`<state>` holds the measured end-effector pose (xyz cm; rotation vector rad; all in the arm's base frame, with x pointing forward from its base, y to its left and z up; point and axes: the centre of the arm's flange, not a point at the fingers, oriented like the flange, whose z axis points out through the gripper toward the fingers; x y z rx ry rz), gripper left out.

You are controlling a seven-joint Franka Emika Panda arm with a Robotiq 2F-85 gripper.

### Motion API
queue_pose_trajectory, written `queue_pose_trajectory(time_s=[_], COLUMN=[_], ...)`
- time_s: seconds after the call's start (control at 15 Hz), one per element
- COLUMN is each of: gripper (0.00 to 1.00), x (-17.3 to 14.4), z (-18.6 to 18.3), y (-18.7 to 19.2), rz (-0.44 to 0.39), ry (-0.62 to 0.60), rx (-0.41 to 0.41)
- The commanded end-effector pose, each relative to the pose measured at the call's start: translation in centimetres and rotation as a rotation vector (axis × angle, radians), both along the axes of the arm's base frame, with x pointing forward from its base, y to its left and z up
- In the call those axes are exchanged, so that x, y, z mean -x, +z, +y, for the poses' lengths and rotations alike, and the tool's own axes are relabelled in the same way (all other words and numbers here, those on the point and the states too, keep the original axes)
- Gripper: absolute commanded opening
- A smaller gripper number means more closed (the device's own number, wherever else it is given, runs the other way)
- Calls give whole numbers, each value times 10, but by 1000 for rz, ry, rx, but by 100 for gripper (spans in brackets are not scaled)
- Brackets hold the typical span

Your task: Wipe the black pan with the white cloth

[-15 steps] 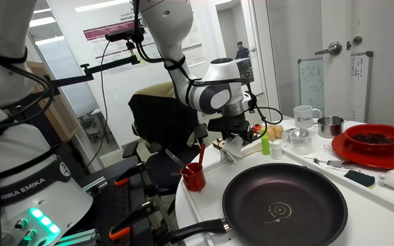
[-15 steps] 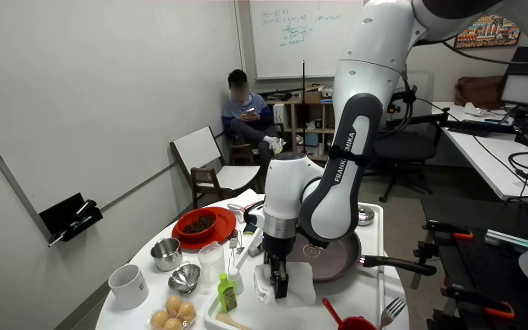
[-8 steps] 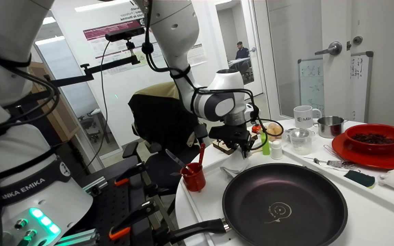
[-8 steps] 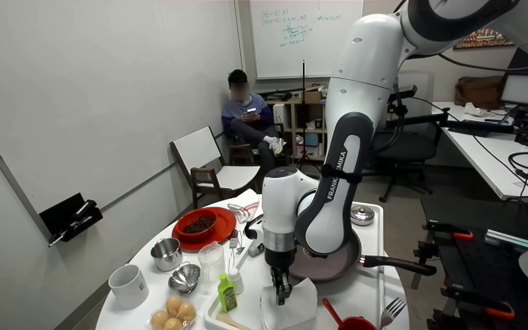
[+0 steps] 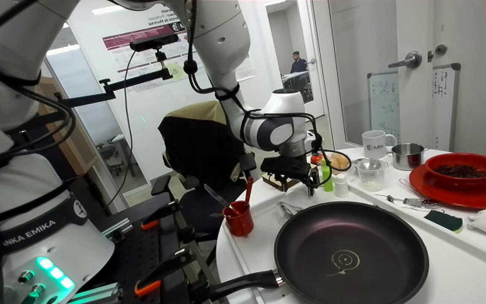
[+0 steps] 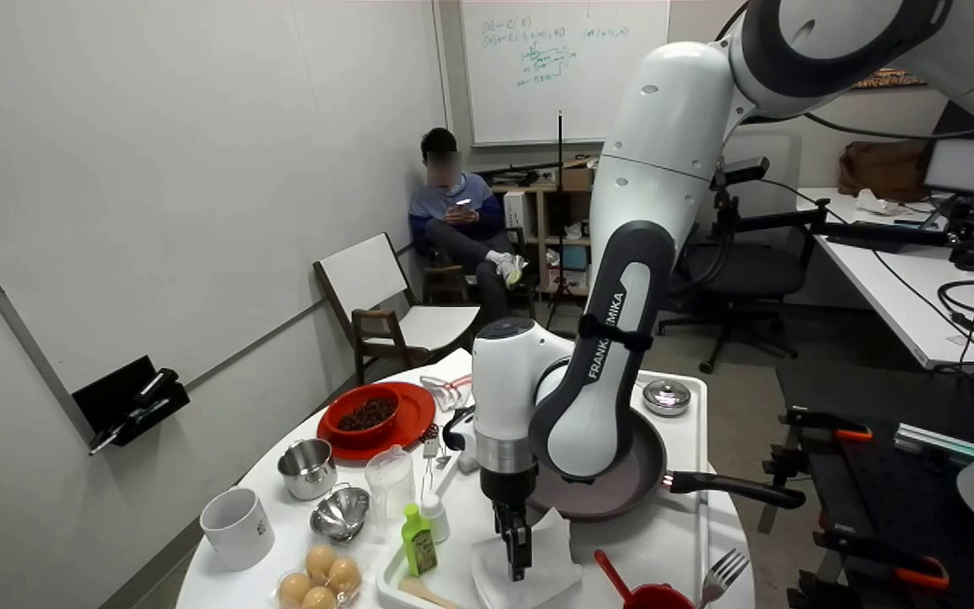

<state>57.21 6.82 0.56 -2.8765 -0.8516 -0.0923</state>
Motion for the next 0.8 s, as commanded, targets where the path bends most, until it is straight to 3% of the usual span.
queue_pose_trajectory(time_s=[0.0, 0.73], gripper=[100, 100], x=[-8, -1], z=[2, 8], y=[-3, -3], rz=[12, -1], ry=[-16, 21], rx=[2, 15])
